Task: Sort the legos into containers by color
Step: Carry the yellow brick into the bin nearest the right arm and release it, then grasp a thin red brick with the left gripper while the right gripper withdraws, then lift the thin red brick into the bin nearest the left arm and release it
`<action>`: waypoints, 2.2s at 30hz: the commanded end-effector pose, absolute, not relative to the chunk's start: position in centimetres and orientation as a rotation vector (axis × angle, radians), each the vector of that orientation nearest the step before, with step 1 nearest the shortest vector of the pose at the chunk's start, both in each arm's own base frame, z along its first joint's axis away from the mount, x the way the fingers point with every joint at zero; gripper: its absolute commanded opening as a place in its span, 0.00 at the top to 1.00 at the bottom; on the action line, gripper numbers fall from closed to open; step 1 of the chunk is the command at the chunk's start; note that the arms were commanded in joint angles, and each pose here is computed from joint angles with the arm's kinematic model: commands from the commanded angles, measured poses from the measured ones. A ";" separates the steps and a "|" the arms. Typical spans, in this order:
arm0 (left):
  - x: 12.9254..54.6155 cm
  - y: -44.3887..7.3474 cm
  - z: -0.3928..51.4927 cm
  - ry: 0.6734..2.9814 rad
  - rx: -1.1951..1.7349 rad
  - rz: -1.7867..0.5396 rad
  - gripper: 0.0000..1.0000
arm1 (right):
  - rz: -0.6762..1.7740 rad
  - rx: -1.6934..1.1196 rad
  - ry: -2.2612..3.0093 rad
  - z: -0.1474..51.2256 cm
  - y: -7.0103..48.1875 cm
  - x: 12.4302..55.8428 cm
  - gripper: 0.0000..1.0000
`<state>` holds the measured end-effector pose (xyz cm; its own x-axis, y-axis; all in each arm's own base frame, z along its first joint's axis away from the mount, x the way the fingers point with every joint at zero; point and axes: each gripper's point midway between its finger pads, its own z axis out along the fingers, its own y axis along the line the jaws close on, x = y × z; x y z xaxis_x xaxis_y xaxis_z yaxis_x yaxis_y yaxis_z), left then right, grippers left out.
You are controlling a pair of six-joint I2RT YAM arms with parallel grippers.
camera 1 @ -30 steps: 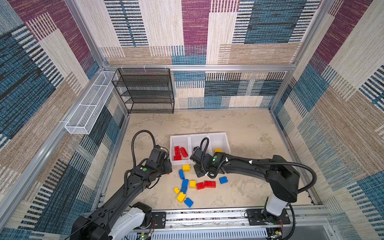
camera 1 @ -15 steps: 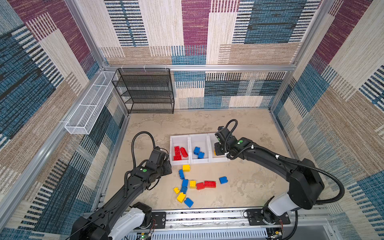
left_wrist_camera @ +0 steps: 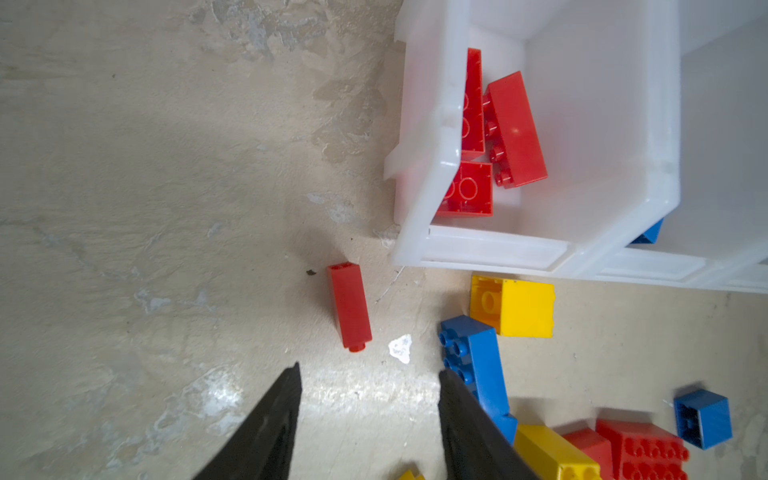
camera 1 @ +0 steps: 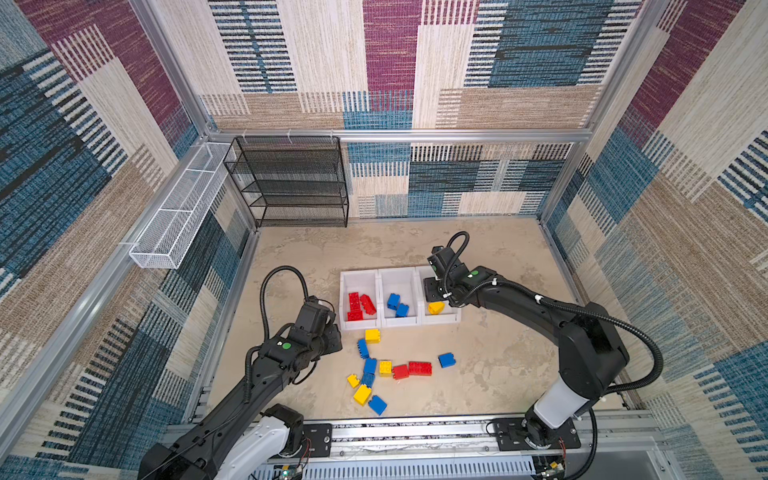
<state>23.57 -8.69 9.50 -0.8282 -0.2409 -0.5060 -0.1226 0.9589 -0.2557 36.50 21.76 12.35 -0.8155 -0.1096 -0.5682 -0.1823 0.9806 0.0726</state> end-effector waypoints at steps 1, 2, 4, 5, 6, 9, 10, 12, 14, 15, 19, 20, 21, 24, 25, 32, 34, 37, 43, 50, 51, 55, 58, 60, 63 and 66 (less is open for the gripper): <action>23.8 -8.4 9.8 2.545 -0.253 -0.259 0.43 | 0.197 -0.182 2.513 13.1 22.0 36.7 0.36; 23.8 -8.4 9.8 2.545 -0.257 -0.259 0.43 | 0.204 -0.182 2.519 13.1 22.1 36.5 0.35; 23.8 -8.5 9.5 2.547 -0.264 -0.270 0.43 | 0.214 -0.182 2.522 13.1 21.9 36.1 0.34; 23.8 -8.6 9.3 2.548 -0.269 -0.278 0.43 | 0.216 -0.178 2.521 13.3 21.8 35.9 0.33; 23.8 -8.6 9.1 2.554 -0.273 -0.281 0.43 | 0.217 -0.172 2.518 13.4 21.6 35.6 0.33; 23.7 -8.7 9.1 2.562 -0.269 -0.278 0.43 | 0.237 -0.150 2.503 14.0 21.1 35.0 0.32; 23.7 -8.6 9.2 2.564 -0.261 -0.268 0.43 | 0.250 -0.142 2.498 14.1 21.1 34.7 0.32; 23.8 -8.3 9.2 2.565 -0.260 -0.247 0.43 | 0.272 -0.130 2.498 14.0 21.1 34.4 0.32; 23.8 -8.4 8.8 2.569 -0.261 -0.247 0.43 | 0.290 -0.124 2.510 13.8 21.0 33.9 0.32; 23.8 -8.5 8.5 2.573 -0.266 -0.253 0.43 | 0.292 -0.127 2.516 13.7 21.0 33.6 0.32; 23.8 -8.7 7.3 2.604 -0.290 -0.258 0.46 | 0.285 -0.114 2.515 13.9 20.3 32.9 0.32; 23.9 -8.8 7.2 2.610 -0.286 -0.255 0.47 | 0.291 -0.105 2.507 14.0 20.1 32.7 0.32; 24.1 -8.8 7.2 2.611 -0.278 -0.248 0.48 | 0.299 -0.094 2.502 14.1 20.0 32.6 0.32; 24.5 -8.7 6.8 2.618 -0.267 -0.221 0.51 | 0.322 -0.078 2.505 13.8 20.0 32.2 0.32; 24.6 -8.8 6.7 2.621 -0.265 -0.220 0.52 | 0.323 -0.079 2.510 13.7 20.0 32.1 0.32; 25.5 -8.9 5.3 2.659 -0.254 -0.184 0.57 | 0.312 -0.060 2.511 13.8 19.3 31.5 0.32; 25.7 -8.8 4.9 2.672 -0.247 -0.162 0.58 | 0.316 -0.051 2.512 13.7 19.3 31.4 0.32; 26.0 -8.7 4.4 2.681 -0.249 -0.147 0.61 | 0.316 -0.054 2.523 13.6 19.2 31.2 0.32; 26.2 -8.8 4.1 2.695 -0.240 -0.137 0.78 | 0.313 -0.046 2.516 13.8 19.0 31.1 0.33; 25.8 -9.0 6.2 2.677 -0.214 -0.179 0.85 | 0.312 -0.040 2.520 13.8 18.8 30.8 0.34; 25.9 -9.3 7.0 2.661 -0.203 -0.203 0.85 | 0.310 -0.038 2.519 13.9 18.7 30.8 0.34; 27.4 -10.2 11.2 2.542 -0.144 -0.282 0.85 | 0.305 -0.038 2.512 14.1 18.7 30.8 0.34; 29.1 -11.0 13.8 2.471 -0.100 -0.312 0.84 | 0.307 -0.044 2.514 14.1 18.9 31.0 0.34; 30.2 -12.0 14.5 2.460 -0.070 -0.345 0.84 | 0.306 -0.046 2.516 14.2 19.0 31.2 0.34; 31.6 -13.8 13.9 2.498 -0.039 -0.407 0.84 | 0.314 -0.046 2.513 14.4 19.1 31.2 0.35; 32.7 -15.5 12.7 2.545 -0.022 -0.465 0.85 | 0.310 -0.035 2.512 14.5 18.8 30.9 0.35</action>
<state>31.94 -13.63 12.79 -0.8382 -0.1399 -0.5271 0.0187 0.9586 -0.2841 31.02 18.93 14.17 -0.8226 0.0327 -0.5677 -0.1051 0.9724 0.2083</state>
